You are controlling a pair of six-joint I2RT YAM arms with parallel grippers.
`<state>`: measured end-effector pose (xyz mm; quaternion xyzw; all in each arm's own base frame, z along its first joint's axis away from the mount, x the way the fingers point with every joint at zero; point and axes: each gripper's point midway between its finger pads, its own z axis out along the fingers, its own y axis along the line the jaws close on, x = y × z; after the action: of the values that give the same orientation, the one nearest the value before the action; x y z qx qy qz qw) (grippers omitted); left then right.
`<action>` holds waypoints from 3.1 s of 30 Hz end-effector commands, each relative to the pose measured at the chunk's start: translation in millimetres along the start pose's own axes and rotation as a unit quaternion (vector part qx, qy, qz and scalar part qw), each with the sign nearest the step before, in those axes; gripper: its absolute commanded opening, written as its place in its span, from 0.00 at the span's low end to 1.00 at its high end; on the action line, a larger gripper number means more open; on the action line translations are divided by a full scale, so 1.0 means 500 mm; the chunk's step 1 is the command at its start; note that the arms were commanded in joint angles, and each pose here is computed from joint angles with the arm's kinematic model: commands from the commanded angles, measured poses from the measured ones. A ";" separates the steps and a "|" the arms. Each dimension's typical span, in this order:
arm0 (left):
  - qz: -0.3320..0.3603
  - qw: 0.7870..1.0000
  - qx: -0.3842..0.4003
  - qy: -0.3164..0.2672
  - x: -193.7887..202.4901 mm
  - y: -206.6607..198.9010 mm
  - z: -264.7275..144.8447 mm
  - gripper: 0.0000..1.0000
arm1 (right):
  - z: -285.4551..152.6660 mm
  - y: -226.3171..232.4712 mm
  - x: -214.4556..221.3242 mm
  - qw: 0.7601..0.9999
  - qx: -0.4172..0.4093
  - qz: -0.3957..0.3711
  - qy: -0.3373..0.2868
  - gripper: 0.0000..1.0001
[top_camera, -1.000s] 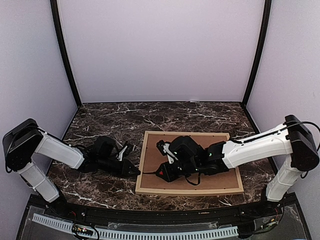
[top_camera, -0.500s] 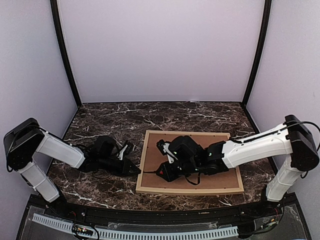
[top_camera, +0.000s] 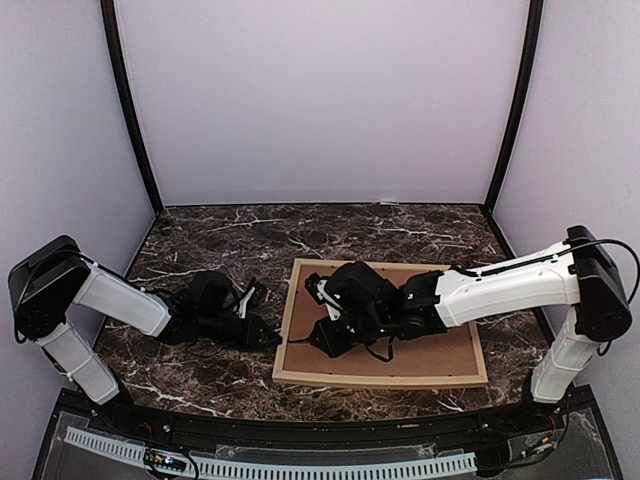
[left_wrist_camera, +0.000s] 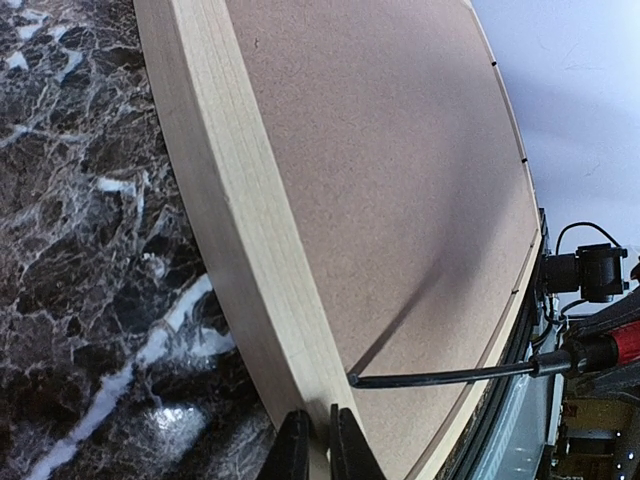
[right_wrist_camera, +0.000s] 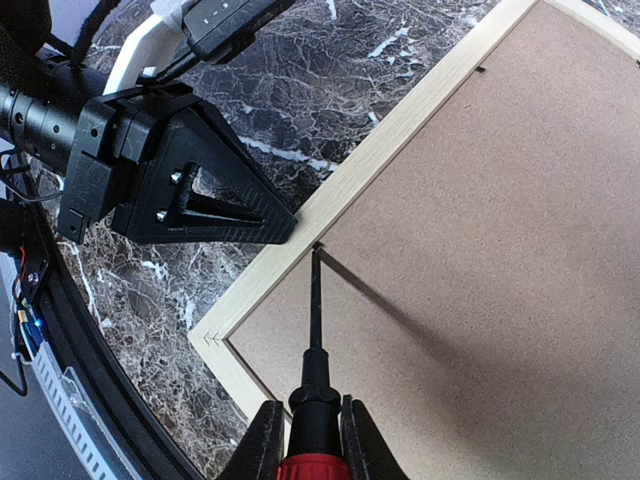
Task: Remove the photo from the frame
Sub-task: Hold the photo frame at the center of the board, then release the fastener from the backboard.
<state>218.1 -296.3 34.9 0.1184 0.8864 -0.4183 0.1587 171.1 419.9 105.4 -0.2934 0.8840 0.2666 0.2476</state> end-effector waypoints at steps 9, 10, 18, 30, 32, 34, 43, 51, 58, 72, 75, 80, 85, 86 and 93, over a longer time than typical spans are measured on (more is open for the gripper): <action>-0.010 0.999 -0.024 0.039 0.054 0.032 0.016 0.07 | -0.003 0.089 -0.112 0.995 -0.059 -0.027 -0.076 0.00; -0.010 0.999 -0.024 0.039 0.054 0.032 0.016 0.07 | -0.005 0.092 -0.117 0.995 -0.062 -0.027 -0.078 0.00; -0.011 0.999 -0.022 0.039 0.056 0.031 0.018 0.04 | -0.011 0.117 -0.140 0.992 -0.082 -0.032 -0.089 0.00; -0.010 0.999 -0.024 0.042 0.060 0.031 0.021 0.04 | -0.023 0.137 -0.171 0.989 -0.093 -0.043 -0.106 0.00; -0.010 0.999 -0.024 0.042 0.060 0.031 0.021 0.04 | -0.022 0.141 -0.178 0.988 -0.095 -0.046 -0.111 0.00; -0.009 0.999 -0.024 0.043 0.061 0.031 0.022 0.04 | -0.024 0.149 -0.190 0.987 -0.098 -0.051 -0.117 0.00; -0.010 0.999 -0.024 0.048 0.069 0.030 0.027 0.04 | -0.023 0.201 -0.236 0.980 -0.127 -0.084 -0.127 0.00; -0.014 0.999 -0.030 0.039 0.069 0.032 0.022 0.04 | -0.040 0.216 -0.220 0.978 -0.141 -0.097 -0.119 0.00; -0.012 0.999 -0.043 0.018 0.045 0.025 0.009 0.04 | -0.065 0.113 -0.101 0.993 -0.085 -0.054 -0.069 0.00; -0.012 0.999 -0.046 0.010 0.034 0.017 0.000 0.04 | -0.037 0.009 -0.032 0.999 0.012 -0.013 -0.040 0.00; -0.013 0.999 -0.046 0.011 0.036 0.019 0.001 0.04 | -0.018 0.006 -0.030 0.999 0.019 -0.013 -0.033 0.00; -0.015 0.999 -0.042 0.013 0.039 0.019 0.003 0.04 | -0.001 0.006 -0.035 0.999 0.021 -0.014 -0.032 0.00; -0.015 0.999 -0.041 0.015 0.040 0.019 0.004 0.03 | 0.004 -0.002 -0.043 0.999 0.034 -0.014 -0.034 0.00; -0.015 0.999 -0.041 0.015 0.040 0.019 0.005 0.04 | 0.004 -0.002 -0.042 0.999 0.035 -0.014 -0.033 0.00; -0.014 0.999 -0.046 0.013 0.039 0.022 0.004 0.03 | -0.038 -0.003 -0.039 0.999 0.028 -0.008 -0.035 0.00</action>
<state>220.5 -299.6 38.1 0.1067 0.8893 -0.4047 0.1844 173.7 416.4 106.7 -0.3039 0.8854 0.2327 0.2637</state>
